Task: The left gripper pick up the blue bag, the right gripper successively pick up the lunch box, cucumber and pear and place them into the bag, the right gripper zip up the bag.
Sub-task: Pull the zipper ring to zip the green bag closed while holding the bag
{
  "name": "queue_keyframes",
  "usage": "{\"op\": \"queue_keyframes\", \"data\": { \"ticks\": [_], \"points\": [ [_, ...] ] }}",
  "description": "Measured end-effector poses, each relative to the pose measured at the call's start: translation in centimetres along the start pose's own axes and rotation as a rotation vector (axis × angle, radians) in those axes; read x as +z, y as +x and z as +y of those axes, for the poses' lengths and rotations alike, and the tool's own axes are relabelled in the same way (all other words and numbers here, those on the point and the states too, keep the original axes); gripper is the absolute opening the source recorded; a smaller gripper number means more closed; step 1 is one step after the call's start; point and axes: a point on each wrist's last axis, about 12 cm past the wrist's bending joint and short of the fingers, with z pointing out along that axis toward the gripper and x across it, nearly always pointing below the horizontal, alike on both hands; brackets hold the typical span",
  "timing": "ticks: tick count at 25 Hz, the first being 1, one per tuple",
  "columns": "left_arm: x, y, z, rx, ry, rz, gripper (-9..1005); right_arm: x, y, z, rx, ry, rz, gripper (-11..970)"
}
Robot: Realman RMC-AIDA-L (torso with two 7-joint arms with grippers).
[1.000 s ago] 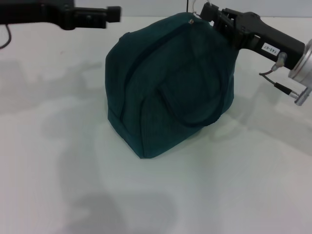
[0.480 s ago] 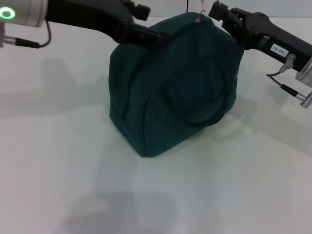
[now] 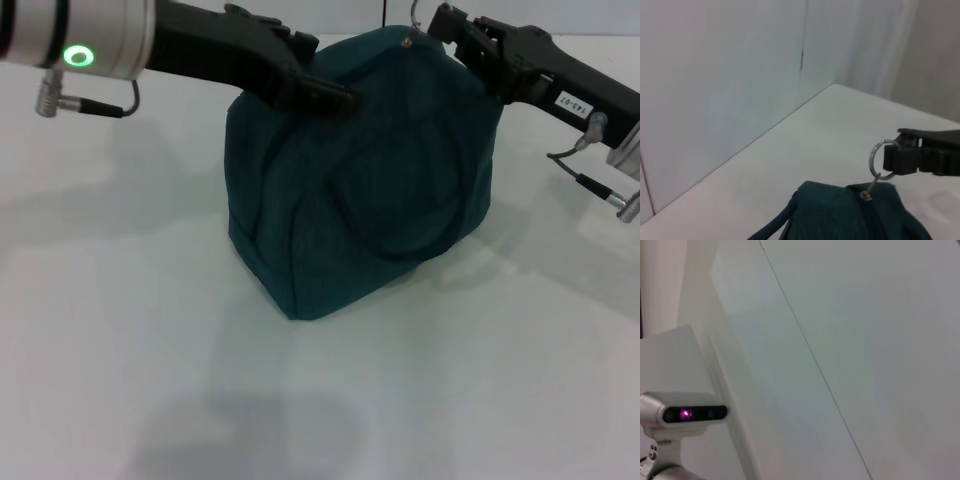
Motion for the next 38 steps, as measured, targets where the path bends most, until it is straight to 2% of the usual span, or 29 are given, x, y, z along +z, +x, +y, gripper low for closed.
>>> {"op": "queue_keyframes", "data": {
  "ticks": [5, 13, 19, 27, 32, 38],
  "points": [
    [0.5, 0.1, -0.1, 0.022, -0.013, 0.013, 864, 0.0, 0.0, 0.0, 0.0, -0.001, 0.0, 0],
    [0.3, 0.8, 0.4, 0.018, -0.058, -0.031, 860, -0.1, -0.1, -0.1, -0.005, 0.005, -0.006, 0],
    [0.7, 1.4, 0.0, 0.048, -0.033, -0.036, 791, 0.0, -0.2, -0.2, -0.011, 0.009, -0.008, 0],
    [1.3, 1.6, -0.3, 0.102, -0.02, -0.022, 627, 0.1, -0.2, -0.2, -0.013, 0.011, -0.006, 0],
    [1.6, 1.8, -0.4, 0.121, -0.014, -0.017, 631, 0.0, -0.3, -0.3, -0.015, 0.016, -0.009, 1],
    [2.1, 2.0, -0.6, 0.16, 0.001, 0.002, 513, 0.0, -0.3, -0.5, -0.011, 0.024, -0.01, 1]
  ]
}}
